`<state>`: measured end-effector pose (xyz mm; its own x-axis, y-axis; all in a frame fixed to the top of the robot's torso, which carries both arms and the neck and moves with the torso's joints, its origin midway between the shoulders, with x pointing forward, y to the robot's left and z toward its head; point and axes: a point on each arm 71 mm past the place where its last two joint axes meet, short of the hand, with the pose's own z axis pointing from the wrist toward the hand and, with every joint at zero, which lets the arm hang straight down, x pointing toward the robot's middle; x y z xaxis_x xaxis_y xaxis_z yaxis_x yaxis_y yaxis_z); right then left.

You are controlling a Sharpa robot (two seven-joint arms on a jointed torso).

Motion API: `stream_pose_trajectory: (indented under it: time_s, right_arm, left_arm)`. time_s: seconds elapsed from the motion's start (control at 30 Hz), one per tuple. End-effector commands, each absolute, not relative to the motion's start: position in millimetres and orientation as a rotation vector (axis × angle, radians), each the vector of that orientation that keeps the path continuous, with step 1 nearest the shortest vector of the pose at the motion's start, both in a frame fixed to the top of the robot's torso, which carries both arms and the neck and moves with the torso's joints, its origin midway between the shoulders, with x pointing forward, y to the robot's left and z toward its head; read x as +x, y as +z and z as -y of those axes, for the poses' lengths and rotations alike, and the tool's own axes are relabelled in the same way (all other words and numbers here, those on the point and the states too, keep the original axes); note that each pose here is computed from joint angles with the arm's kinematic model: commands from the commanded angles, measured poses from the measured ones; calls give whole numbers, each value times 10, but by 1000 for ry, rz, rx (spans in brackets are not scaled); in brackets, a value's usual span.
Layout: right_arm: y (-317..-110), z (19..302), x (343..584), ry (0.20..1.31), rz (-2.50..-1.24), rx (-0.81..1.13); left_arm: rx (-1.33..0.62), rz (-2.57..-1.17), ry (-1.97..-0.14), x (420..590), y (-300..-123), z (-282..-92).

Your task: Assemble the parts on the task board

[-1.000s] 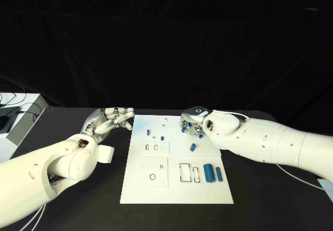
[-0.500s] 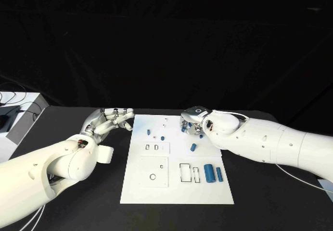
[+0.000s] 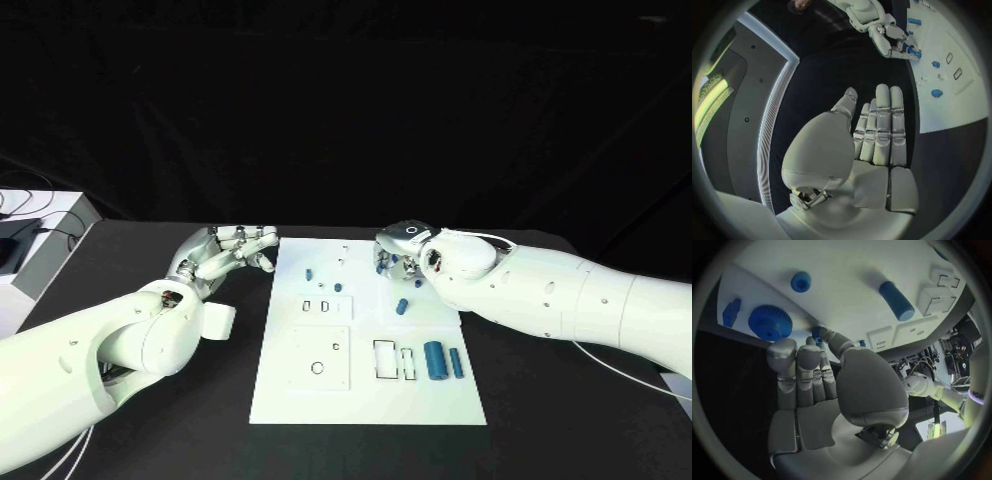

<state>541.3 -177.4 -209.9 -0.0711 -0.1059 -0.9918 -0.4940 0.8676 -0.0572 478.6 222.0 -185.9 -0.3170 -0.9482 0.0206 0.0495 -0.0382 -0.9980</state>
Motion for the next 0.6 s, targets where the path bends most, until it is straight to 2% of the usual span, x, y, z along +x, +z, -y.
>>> stream_pose_trajectory:
  time_s: [0.03,0.6]
  right_arm:
    - [-2100,1768,5391,314,-1606,-468]
    - [-1819,1574,5387,312,-1431,-392]
  left_arm:
    - [-1009,-1393,-1508,4784,-1857,-2207]
    - [-1012,-1390,-1495,4798,-1868,-2249]
